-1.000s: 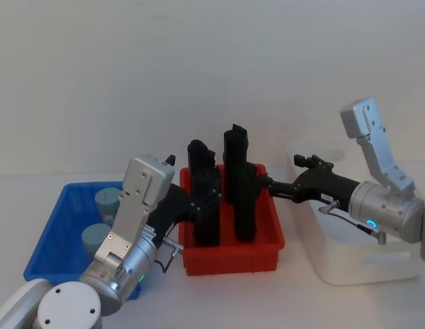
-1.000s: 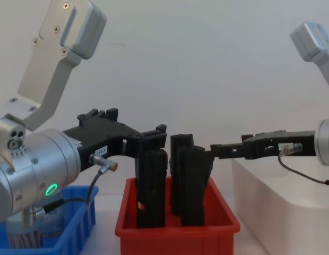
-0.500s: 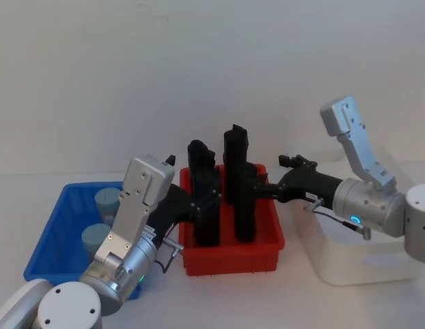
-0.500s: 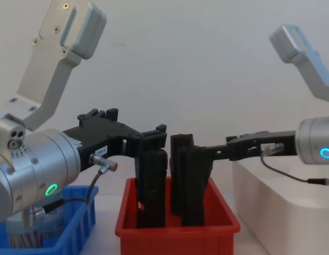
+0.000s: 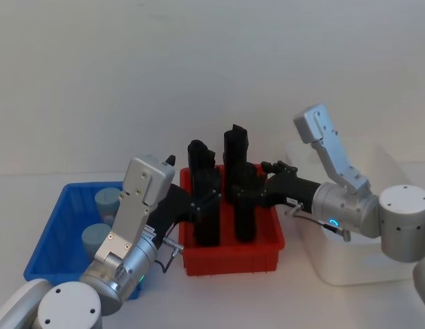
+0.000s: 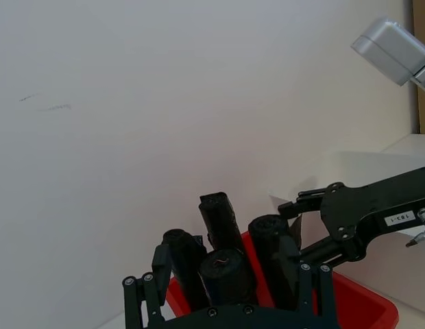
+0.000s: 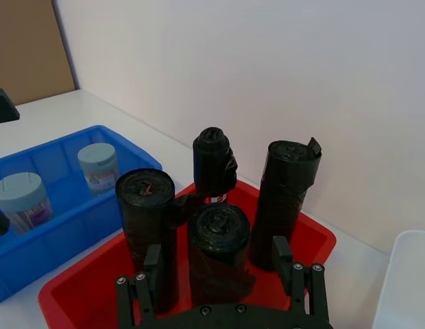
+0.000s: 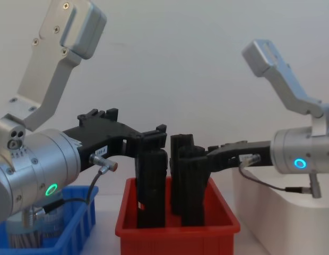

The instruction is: Pick the cotton swabs from the blue box and place them into the white box.

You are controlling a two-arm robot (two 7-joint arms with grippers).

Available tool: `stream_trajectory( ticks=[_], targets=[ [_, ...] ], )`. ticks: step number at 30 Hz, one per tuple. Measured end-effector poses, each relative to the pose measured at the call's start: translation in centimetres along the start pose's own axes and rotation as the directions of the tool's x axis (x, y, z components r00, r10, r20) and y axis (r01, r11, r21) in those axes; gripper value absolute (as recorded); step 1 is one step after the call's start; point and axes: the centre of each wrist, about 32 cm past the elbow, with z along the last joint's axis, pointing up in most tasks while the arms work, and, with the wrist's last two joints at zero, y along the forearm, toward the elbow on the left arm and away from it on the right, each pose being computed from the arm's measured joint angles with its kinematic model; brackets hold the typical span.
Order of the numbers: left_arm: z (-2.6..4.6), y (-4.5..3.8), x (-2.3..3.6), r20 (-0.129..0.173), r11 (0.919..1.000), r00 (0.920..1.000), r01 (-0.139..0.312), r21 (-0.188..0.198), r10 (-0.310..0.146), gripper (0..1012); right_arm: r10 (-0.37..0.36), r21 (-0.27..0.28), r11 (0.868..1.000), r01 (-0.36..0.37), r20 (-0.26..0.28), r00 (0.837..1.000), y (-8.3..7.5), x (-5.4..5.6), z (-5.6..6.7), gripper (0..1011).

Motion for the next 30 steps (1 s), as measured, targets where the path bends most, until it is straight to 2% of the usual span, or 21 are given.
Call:
stream_trajectory(
  ticks=[18,24,30],
  targets=[
    [0.00,0.00,0.00,0.000,1.0000,1.0000,0.000,0.000,0.000,1000,-0.017,-0.012,1.000,0.017,0.008,1.000,2.5,-0.6,-0.5,1001],
    [0.00,0.00,0.00,0.000,1.0000,1.0000,0.000,0.000,0.000,1000,-0.019,-0.013,1.000,0.019,0.004,1.000,2.8,-0.7,-0.5,896],
    [0.00,0.00,0.00,0.000,1.0000,1.0000,0.000,0.000,0.000,1000,-0.020,-0.014,1.000,0.020,0.002,1.000,3.0,-0.8,-0.6,708]
  ],
)
